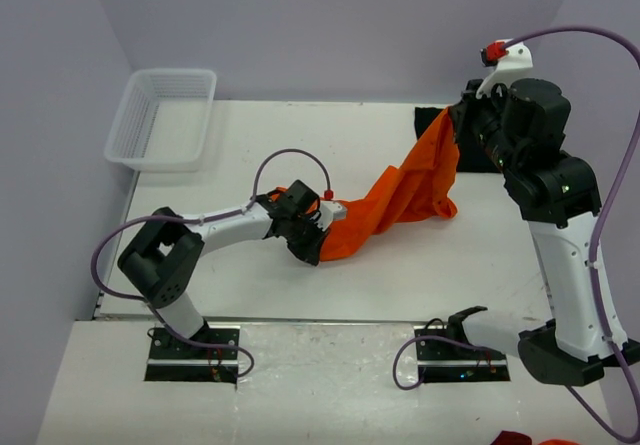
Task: Fold and stack the t-shirts
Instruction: Flatten out the tshirt
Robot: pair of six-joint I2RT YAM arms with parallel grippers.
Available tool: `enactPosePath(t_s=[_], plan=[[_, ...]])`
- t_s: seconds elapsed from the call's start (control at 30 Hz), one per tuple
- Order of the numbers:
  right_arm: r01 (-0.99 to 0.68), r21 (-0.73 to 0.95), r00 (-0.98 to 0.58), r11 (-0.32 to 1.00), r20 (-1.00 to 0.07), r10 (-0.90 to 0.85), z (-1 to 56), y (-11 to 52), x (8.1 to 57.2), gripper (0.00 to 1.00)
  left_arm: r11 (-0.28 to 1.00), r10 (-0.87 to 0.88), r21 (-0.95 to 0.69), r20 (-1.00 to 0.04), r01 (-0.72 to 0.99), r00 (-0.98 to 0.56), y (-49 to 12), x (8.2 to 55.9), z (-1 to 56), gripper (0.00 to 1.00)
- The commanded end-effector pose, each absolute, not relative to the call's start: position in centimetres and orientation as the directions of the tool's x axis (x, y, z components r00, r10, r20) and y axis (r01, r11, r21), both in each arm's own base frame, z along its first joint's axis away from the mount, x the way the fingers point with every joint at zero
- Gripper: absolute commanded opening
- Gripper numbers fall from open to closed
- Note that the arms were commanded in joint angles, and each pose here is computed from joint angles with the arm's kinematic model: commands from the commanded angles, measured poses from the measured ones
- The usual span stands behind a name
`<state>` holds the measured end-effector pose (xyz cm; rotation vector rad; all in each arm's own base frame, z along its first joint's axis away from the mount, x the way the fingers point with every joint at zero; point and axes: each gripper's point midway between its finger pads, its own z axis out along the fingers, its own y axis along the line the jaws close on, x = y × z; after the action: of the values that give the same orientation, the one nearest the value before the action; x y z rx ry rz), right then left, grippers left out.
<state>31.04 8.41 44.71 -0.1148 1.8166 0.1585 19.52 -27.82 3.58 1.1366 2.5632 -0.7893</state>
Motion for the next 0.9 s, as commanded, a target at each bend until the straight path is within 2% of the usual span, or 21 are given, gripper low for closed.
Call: enactPosePath(t_s=[0.0,0.07,0.13,0.17,0.2,0.23,0.27,0.33,0.37,0.4,0.47,0.53,0.57,0.63,0.67,0.7,0.73,0.77,0.87], plan=[[-0.188,0.075,-0.175,0.979,-0.984,0.042,46.7,8.7,30.7,0.00,0.600,0.589,-0.305,-0.458,0.740,-0.666,-28.1,21.1,3.5,0.05],[-0.193,0.076,-0.183,0.978,-0.982,0.040,46.4,8.9,30.8,0.00,0.632,0.569,-0.265,-0.479,0.728,-0.668,-27.6,21.4,3.9,0.13],[-0.197,0.078,-0.187,0.977,-0.982,0.041,46.2,9.0,30.9,0.00,0.668,0.523,-0.234,-0.527,0.706,-0.670,-27.4,22.1,5.2,0.17],[-0.197,0.078,-0.189,0.977,-0.981,0.040,46.0,9.0,30.9,0.00,0.686,0.513,-0.210,-0.539,0.696,-0.669,-26.9,22.4,5.4,0.24],[-0.196,0.081,-0.189,0.977,-0.981,0.043,46.1,9.0,30.8,0.00,0.705,0.494,-0.195,-0.555,0.682,-0.669,-26.6,22.7,5.9,0.26],[-0.200,0.083,-0.189,0.976,-0.981,0.045,46.1,9.1,30.7,0.00,0.722,0.458,-0.190,-0.588,0.665,-0.666,-26.5,22.9,7.4,0.32],[-0.203,0.085,-0.190,0.975,-0.981,0.046,46.1,9.1,30.7,0.00,0.742,0.441,-0.170,-0.604,0.648,-0.664,-26.0,23.2,7.8,0.42],[-0.210,0.090,-0.190,0.974,-0.981,0.049,46.2,9.2,30.6,0.00,0.780,0.378,-0.160,-0.651,0.606,-0.659,-25.4,23.8,10.1,0.47],[-0.211,0.092,-0.189,0.973,-0.981,0.051,46.2,9.3,30.6,0.00,0.796,0.357,-0.150,-0.666,0.587,-0.655,-25.0,24.0,10.7,0.57],[-0.214,0.094,-0.190,0.972,-0.980,0.053,46.2,9.3,30.6,0.00,0.806,0.340,-0.151,-0.673,0.572,-0.657,-24.7,24.0,11.3,0.62],[-0.218,0.099,-0.196,0.971,-0.979,0.056,46.1,9.4,30.5,0.00,0.843,0.274,-0.151,-0.704,0.515,-0.655,-24.1,24.2,12.8,0.62],[-0.223,0.103,-0.200,0.969,-0.978,0.057,46.0,9.6,30.6,0.00,0.865,0.166,-0.212,-0.733,0.454,-0.660,-24.2,23.7,14.3,0.53],[-0.224,0.104,-0.203,0.969,-0.977,0.058,45.9,9.6,30.6,0.00,0.850,0.148,-0.259,-0.718,0.459,-0.680,-24.5,22.6,13.5,0.45],[-0.229,0.108,-0.204,0.967,-0.977,0.060,45.9,9.7,30.4,0.00,0.812,-0.013,-0.422,-0.703,0.403,-0.711,-25.9,21.7,14.9,0.40],[-0.231,0.111,-0.203,0.967,-0.977,0.064,46.0,9.7,30.4,0.00,0.781,-0.031,-0.483,-0.662,0.395,-0.749,-26.4,20.2,13.7,0.53],[-0.232,0.113,-0.204,0.966,-0.977,0.065,46.0,9.8,30.3,0.00,0.740,-0.109,-0.566,-0.634,0.363,-0.766,-27.4,19.2,14.7,0.57],[-0.239,0.117,-0.203,0.964,-0.977,0.068,46.1,9.9,30.2,0.00,0.736,-0.137,-0.589,-0.612,0.334,-0.779,-27.7,18.6,14.6,0.55],[-0.241,0.117,-0.206,0.963,-0.976,0.067,45.9,10.0,30.1,0.00,0.763,-0.174,-0.579,-0.611,0.286,-0.773,-27.2,18.6,13.8,0.47],[-0.243,0.116,-0.213,0.963,-0.975,0.064,45.5,10.1,30.0,0.00,0.776,-0.237,-0.607,-0.531,0.170,-0.814,-27.2,17.3,11.9,0.41]])
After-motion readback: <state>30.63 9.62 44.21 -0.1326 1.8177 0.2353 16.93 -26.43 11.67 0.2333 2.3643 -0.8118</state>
